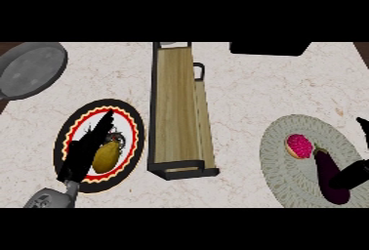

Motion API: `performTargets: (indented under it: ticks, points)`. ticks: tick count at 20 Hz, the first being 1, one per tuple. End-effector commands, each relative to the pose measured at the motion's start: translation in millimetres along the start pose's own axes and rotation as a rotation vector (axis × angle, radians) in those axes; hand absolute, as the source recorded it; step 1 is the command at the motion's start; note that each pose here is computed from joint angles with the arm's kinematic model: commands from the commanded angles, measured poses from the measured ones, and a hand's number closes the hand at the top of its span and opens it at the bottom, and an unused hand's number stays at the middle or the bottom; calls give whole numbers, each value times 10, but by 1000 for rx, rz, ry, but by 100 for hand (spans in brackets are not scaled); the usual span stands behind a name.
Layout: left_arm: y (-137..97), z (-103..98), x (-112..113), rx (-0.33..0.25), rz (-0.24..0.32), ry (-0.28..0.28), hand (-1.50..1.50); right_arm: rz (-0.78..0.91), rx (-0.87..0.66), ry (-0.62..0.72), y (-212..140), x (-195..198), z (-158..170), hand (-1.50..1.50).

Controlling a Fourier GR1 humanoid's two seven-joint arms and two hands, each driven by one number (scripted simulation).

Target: Pick the eggplant from the placemat and place it in the tiered shelf

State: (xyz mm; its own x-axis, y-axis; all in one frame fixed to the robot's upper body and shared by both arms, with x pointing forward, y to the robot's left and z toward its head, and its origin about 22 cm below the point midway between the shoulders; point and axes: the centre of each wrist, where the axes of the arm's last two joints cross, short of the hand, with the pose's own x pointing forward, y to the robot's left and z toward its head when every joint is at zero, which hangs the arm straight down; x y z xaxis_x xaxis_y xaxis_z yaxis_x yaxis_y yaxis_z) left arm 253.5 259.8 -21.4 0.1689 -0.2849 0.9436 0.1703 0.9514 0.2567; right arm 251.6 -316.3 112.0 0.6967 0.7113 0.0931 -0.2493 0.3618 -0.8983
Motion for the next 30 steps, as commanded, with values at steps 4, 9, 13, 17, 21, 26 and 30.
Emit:
performTargets:
  ticks: [4, 9, 13, 17, 21, 26, 30]
  points:
    - [105, 68, -192, -5, 18, 52, 0, 68, 91, 187, 299, 516, -57, -150]
    - [31, -32, -51, 14, 5, 59, 0, 87, 93, 216, 313, 614, -115, -150]
    - [22, 32, 8, 8, 12, 38, 0, 140, 51, 274, 386, 701, -256, -150]
    - [40, 113, -194, 41, 27, 54, 0, 167, 37, 262, 440, 571, -191, -150]
    - [79, -27, -130, 37, 24, 52, 0, 194, 54, 267, 474, 567, -282, -150]
    - [45, 99, -186, 16, 7, 56, 0, 233, 58, 301, 677, 553, -373, -150]
    - [25, 133, -224, 29, 28, 53, 0, 227, 75, 299, 619, 425, -397, -150]
